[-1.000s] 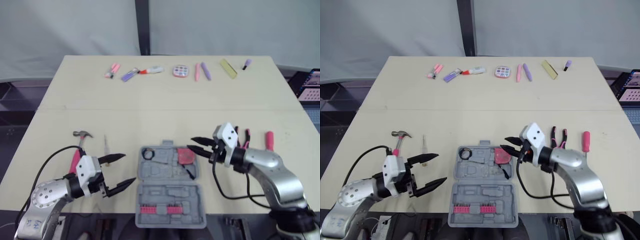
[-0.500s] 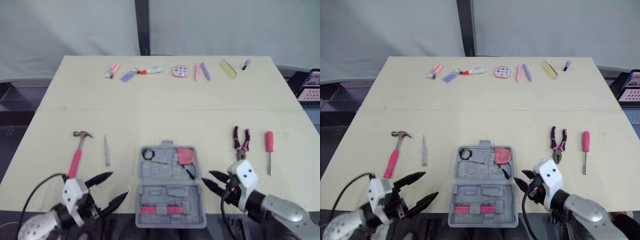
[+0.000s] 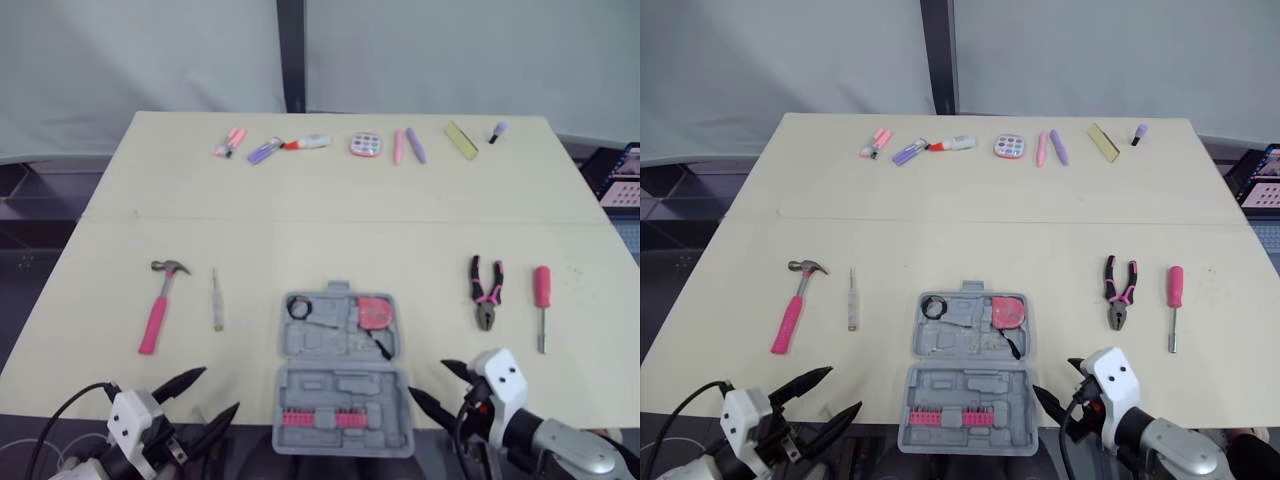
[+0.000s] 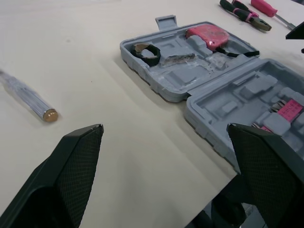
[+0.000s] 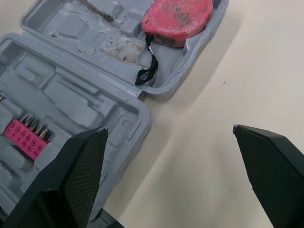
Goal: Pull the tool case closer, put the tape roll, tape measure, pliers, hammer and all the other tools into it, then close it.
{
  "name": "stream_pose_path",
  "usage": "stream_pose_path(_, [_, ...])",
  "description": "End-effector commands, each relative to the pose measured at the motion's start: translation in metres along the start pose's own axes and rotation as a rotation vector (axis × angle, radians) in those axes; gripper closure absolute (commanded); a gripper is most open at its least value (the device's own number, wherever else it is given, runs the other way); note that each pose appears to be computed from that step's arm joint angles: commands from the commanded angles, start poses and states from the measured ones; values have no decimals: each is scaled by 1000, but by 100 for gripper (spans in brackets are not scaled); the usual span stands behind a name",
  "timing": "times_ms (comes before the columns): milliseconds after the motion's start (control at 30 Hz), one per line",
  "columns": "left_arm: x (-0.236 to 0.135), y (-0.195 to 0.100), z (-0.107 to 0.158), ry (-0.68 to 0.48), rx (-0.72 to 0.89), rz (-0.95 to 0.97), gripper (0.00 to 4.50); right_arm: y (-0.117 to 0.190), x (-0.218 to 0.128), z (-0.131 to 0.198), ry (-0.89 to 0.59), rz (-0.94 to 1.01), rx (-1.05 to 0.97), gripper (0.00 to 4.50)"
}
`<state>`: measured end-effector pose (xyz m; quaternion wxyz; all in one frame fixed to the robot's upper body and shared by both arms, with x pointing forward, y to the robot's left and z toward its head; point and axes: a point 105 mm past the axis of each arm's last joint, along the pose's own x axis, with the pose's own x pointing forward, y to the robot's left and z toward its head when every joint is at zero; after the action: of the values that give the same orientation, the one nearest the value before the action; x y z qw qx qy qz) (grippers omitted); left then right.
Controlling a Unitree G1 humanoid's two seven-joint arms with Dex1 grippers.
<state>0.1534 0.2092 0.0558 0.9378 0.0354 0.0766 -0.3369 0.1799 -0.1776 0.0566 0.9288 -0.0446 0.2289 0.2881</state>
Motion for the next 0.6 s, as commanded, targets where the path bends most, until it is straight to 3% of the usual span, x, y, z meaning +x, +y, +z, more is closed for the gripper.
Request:
stream_pose_path(33, [0, 1, 7, -25, 31, -22, 0, 2, -1, 2, -16, 12, -10, 4])
stream_pose_path(300, [40, -13, 61, -101, 228, -397, 0, -11, -3, 0, -43, -112, 13, 4])
stream_pose_path(600, [63, -16, 85, -109, 291, -498, 0, -39, -8, 14, -137, -382, 60, 4])
